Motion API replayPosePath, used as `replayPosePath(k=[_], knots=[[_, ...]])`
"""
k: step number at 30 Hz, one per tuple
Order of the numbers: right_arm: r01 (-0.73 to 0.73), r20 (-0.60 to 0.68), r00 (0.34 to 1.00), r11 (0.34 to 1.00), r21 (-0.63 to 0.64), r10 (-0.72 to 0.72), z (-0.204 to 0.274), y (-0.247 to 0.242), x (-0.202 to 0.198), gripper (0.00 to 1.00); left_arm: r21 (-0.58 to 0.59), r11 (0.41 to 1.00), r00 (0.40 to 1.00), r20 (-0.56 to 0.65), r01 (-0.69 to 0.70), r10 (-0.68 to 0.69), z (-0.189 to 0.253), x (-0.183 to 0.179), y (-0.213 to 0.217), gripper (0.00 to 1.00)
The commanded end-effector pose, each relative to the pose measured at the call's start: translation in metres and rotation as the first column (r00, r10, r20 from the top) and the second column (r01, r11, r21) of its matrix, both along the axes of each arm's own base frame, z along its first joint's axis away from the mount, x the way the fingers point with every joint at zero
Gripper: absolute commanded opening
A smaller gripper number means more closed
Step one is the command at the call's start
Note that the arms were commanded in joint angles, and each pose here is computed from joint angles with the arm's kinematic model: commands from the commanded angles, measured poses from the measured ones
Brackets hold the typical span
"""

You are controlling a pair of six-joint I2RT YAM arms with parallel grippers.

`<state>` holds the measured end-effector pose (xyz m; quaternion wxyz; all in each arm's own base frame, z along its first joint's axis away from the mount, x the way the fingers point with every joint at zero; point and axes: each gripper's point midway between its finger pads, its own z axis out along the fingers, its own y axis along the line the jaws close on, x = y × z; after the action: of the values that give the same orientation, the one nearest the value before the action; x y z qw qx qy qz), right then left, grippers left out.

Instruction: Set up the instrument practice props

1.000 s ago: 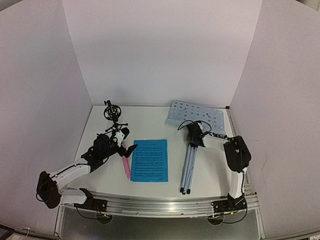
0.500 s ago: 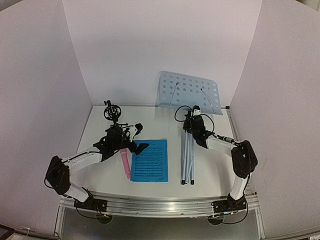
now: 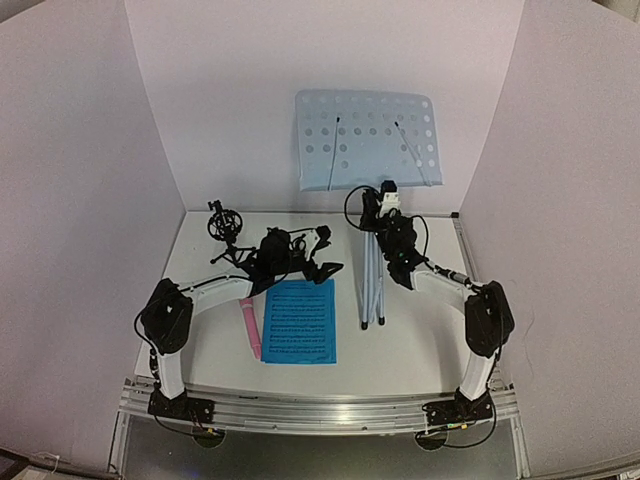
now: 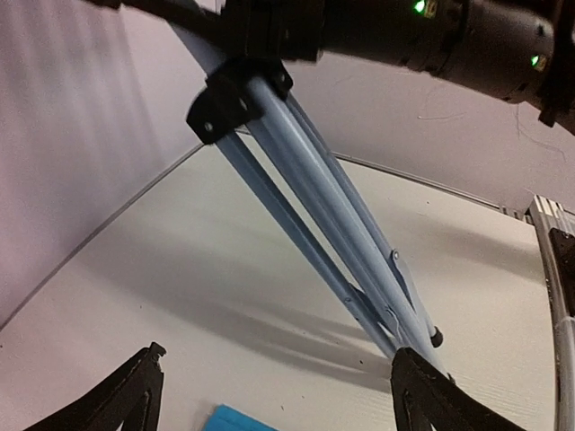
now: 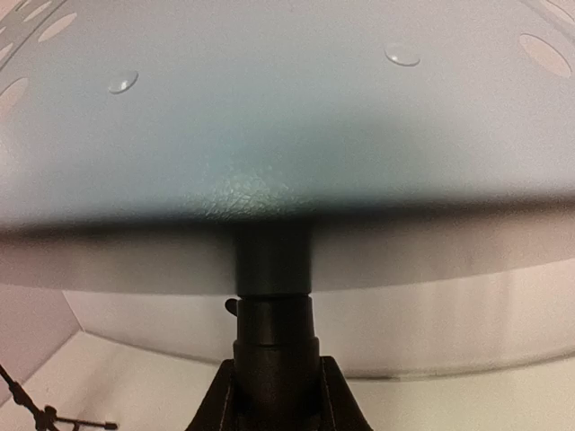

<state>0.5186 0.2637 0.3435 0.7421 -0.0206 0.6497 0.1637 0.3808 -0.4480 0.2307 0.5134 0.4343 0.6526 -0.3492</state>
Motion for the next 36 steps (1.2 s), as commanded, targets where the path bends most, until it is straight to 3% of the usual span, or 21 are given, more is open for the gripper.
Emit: replayPosePath(k=[1, 6, 9, 15, 23, 29, 36], knots=[[-0.071, 0.623, 0.775, 0.963, 0.259, -0.110, 0.211, -0.046, -0.083, 0.00, -0.093, 0.995, 0.984, 0.178, 0.040, -0.023, 0.041, 0.017, -0.019, 0.89], [-0.080, 0.697, 0.713, 0.980, 0.181, -0.071, 0.204, -0.037, -0.082, 0.00, -0.118, 0.990, 0.962, 0.269, 0.083, -0.048, 0.049, 0.023, -0.031, 0.86], [-0.077, 0.684, 0.727, 0.984, 0.158, -0.053, 0.193, -0.036, -0.079, 0.00, -0.109, 0.992, 0.941, 0.337, 0.069, -0.029, 0.045, 0.031, -0.032, 0.86], [-0.002, 0.648, 0.759, 0.995, 0.101, -0.064, 0.164, -0.034, -0.067, 0.00, -0.162, 0.985, 0.942, 0.336, 0.061, -0.004, 0.039, 0.053, -0.052, 0.82], [-0.168, 0.656, 0.751, 0.983, 0.081, 0.075, 0.151, -0.028, -0.082, 0.00, -0.179, 0.982, 0.913, 0.407, 0.061, 0.017, 0.029, 0.066, -0.055, 0.73], [-0.195, 0.676, 0.732, 0.977, 0.090, 0.084, 0.155, -0.037, -0.102, 0.00, -0.180, 0.979, 0.925, 0.380, 0.097, -0.022, 0.023, 0.069, -0.066, 0.72], [-0.238, 0.636, 0.761, 0.968, 0.084, 0.132, 0.137, -0.040, -0.113, 0.00, -0.196, 0.965, 0.938, 0.332, 0.173, -0.101, 0.015, 0.070, -0.085, 0.68]])
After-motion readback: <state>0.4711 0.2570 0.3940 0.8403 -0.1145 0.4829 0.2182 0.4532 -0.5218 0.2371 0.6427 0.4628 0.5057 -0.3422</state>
